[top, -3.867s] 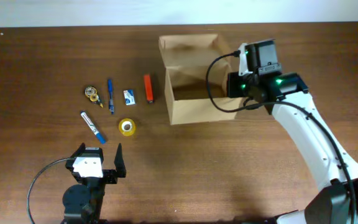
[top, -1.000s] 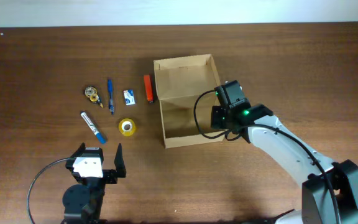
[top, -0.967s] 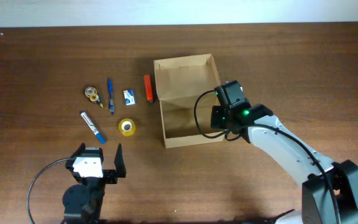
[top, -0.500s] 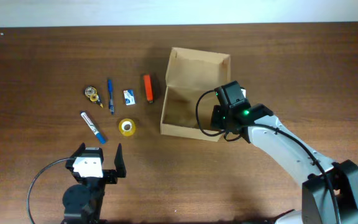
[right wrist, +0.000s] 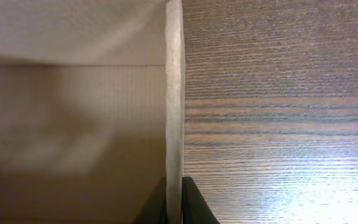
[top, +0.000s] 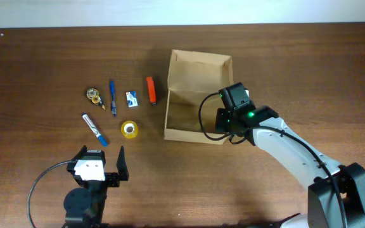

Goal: Pack container
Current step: 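Push the box wall with the right gripper to shift the box left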

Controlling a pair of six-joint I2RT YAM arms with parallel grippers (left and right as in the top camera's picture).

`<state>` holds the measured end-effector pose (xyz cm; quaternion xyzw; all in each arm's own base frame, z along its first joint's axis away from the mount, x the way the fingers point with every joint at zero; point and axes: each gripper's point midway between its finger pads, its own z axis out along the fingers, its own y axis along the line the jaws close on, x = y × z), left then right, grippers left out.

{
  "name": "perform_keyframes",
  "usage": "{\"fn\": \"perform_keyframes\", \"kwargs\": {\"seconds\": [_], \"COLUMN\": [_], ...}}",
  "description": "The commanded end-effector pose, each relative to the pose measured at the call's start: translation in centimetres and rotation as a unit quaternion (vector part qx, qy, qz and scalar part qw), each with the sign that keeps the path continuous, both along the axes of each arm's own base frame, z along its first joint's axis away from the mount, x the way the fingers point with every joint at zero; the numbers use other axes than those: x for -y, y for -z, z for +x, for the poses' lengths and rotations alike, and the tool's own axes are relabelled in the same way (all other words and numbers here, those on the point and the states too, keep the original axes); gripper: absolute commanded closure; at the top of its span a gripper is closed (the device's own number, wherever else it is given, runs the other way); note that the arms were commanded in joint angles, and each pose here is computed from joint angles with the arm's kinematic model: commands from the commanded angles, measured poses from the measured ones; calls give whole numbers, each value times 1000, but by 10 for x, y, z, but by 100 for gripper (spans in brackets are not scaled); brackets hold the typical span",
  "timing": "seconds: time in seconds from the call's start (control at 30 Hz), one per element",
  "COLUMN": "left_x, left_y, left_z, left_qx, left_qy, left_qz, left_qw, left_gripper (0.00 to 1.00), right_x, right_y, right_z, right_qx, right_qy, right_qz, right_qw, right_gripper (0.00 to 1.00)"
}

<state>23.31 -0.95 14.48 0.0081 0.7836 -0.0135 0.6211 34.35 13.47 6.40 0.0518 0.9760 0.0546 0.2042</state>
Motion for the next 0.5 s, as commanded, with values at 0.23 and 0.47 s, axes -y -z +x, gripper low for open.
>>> {"fn": "perform_keyframes", "kwargs": {"seconds": [0.23, 0.47], "left_x": [2, 2], "left_y": [-1, -1], "left_z": [0, 0], "left_qx": [5, 5], "left_qy": [7, 7], "left_qz": [4, 4], "left_qw": [1000, 1000], "left_gripper": [0, 0], "right_x": [-4, -3], "right_y": [-21, -20], "right_z": [11, 11], "right_qx": [23, 21], "right_qy": [-34, -38], "right_qz": [-11, -13], "right_qw": [999, 999], "right_gripper": [92, 64]}}
